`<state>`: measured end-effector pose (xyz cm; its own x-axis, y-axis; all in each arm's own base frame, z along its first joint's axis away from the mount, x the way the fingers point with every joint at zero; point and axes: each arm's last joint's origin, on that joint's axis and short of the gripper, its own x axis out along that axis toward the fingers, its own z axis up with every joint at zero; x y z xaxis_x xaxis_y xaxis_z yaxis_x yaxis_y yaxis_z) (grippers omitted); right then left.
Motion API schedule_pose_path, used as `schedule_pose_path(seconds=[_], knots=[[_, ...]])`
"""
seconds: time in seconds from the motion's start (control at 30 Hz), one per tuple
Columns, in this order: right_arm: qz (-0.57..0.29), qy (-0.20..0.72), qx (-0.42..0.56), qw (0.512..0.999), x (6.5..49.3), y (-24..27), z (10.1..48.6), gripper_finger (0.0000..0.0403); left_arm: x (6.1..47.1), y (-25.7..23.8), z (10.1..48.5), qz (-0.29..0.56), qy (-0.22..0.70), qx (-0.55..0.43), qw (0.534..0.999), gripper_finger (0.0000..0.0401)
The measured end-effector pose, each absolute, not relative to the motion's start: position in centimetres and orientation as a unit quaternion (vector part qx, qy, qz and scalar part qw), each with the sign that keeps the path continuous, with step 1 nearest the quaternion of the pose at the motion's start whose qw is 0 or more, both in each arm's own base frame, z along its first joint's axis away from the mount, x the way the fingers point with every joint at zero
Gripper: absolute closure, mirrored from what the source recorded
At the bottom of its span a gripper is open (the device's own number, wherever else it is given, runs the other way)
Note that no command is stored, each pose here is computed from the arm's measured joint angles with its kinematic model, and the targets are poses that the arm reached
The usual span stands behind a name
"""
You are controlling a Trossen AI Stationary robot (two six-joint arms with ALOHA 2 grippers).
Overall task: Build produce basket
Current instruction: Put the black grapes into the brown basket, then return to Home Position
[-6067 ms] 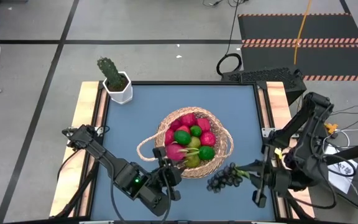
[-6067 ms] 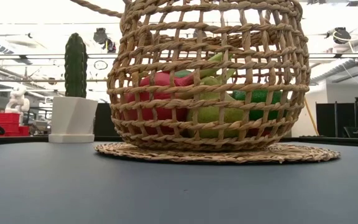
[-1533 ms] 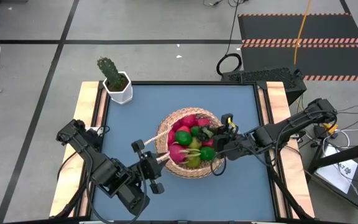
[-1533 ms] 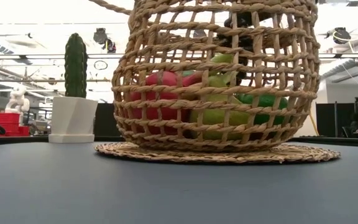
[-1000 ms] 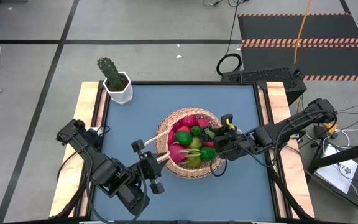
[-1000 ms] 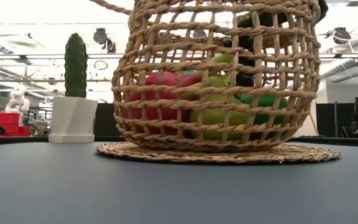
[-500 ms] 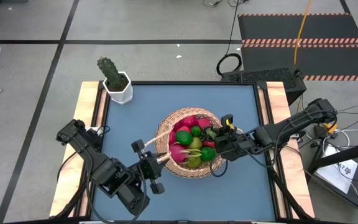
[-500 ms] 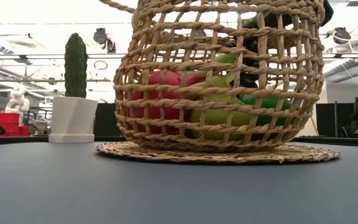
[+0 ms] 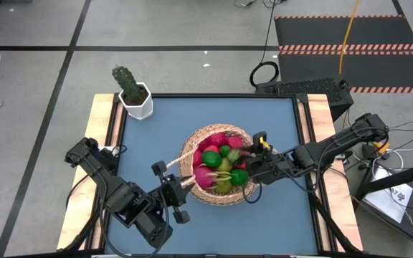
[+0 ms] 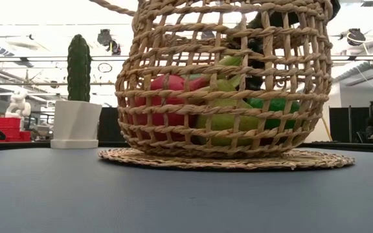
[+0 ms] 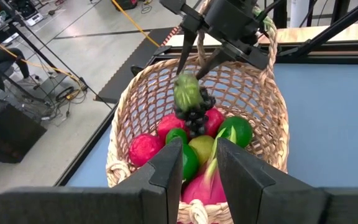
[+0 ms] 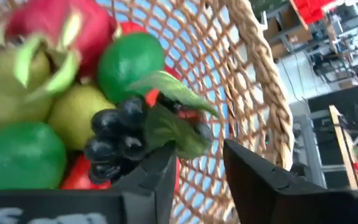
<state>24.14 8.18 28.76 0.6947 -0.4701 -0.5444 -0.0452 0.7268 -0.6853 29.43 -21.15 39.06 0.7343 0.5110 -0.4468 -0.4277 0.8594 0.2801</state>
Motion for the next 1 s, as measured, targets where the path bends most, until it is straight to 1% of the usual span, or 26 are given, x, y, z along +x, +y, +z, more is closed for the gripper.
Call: schedule_pose_path(seconds=[0.5, 0.7, 1.0], knots=[[-0.107, 0.324, -0.329, 0.88, 24.6, 9.2, 29.4, 0.0231, 29.4, -21.2, 39.1, 0.254, 0.262, 0.077, 0.928, 0.03], [-0.085, 0.265, -0.332, 0.901, 24.2, 11.8, 30.3, 0.0229, 29.4, -21.2, 39.1, 0.254, 0.262, 0.077, 0.928, 0.03], [-0.057, 0.166, -0.342, 0.923, 21.8, 15.1, 32.8, 0.0231, 29.4, -21.2, 39.1, 0.254, 0.261, 0.077, 0.928, 0.03]])
